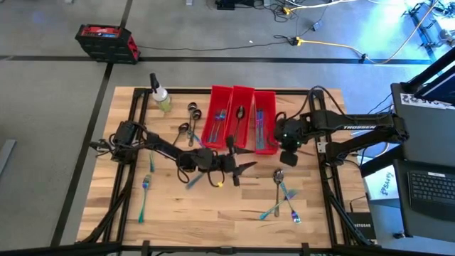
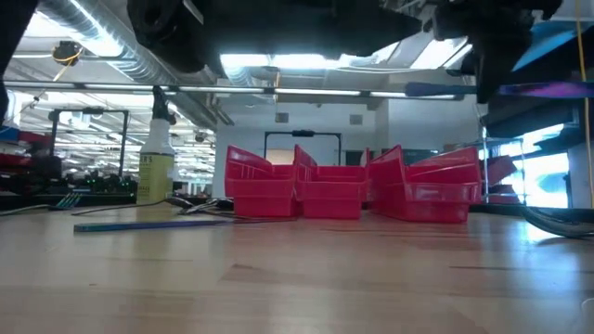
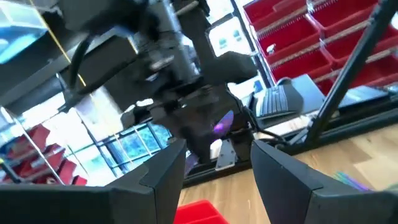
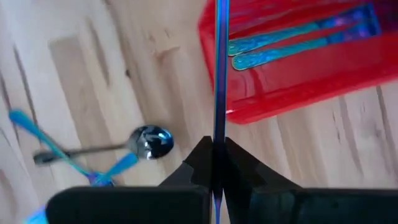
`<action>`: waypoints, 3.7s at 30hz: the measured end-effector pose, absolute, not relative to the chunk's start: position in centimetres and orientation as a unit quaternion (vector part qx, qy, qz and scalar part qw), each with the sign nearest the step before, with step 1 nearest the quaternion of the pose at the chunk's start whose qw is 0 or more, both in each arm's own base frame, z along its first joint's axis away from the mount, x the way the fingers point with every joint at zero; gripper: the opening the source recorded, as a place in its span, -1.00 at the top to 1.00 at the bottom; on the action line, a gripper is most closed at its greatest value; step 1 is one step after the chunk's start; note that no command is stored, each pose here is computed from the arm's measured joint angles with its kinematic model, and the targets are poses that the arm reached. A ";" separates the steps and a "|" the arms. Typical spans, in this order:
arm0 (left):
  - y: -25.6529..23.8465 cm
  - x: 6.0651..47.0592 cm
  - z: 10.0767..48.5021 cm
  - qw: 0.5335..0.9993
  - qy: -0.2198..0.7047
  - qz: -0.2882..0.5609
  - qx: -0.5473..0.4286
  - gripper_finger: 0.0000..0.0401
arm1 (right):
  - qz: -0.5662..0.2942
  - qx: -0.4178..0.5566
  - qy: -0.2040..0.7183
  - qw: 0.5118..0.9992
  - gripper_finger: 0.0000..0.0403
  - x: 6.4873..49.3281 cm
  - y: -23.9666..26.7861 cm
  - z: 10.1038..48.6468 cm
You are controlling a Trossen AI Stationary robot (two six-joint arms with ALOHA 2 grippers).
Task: Sort silverware
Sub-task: Put the blue knife into the right red silverware bin
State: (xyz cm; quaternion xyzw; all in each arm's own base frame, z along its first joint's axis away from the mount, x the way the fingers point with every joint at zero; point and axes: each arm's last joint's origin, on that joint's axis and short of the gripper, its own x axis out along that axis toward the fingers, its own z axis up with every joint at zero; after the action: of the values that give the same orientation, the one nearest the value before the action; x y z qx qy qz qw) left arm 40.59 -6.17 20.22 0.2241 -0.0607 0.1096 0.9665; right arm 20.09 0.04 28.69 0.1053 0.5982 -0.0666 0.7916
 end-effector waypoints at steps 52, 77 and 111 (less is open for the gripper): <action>-1.1 43.5 21.5 0.977 0.008 0.023 0.212 0.75 | -0.069 -0.069 0.563 0.821 1.00 22.7 3.7 30.0; -1.0 43.5 21.4 0.978 0.016 0.040 0.206 0.60 | -0.072 -0.070 0.562 0.821 1.00 22.7 3.7 30.1; -0.1 43.9 21.4 0.979 0.056 0.041 0.192 1.00 | -0.059 -0.056 0.564 0.822 0.97 22.6 3.8 30.6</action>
State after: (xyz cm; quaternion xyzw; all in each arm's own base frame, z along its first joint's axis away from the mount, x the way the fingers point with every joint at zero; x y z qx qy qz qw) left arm 43.94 -0.07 21.42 0.1918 0.0558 0.0412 0.9790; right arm 22.55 3.80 30.63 -0.0559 0.5642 -0.0591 0.8216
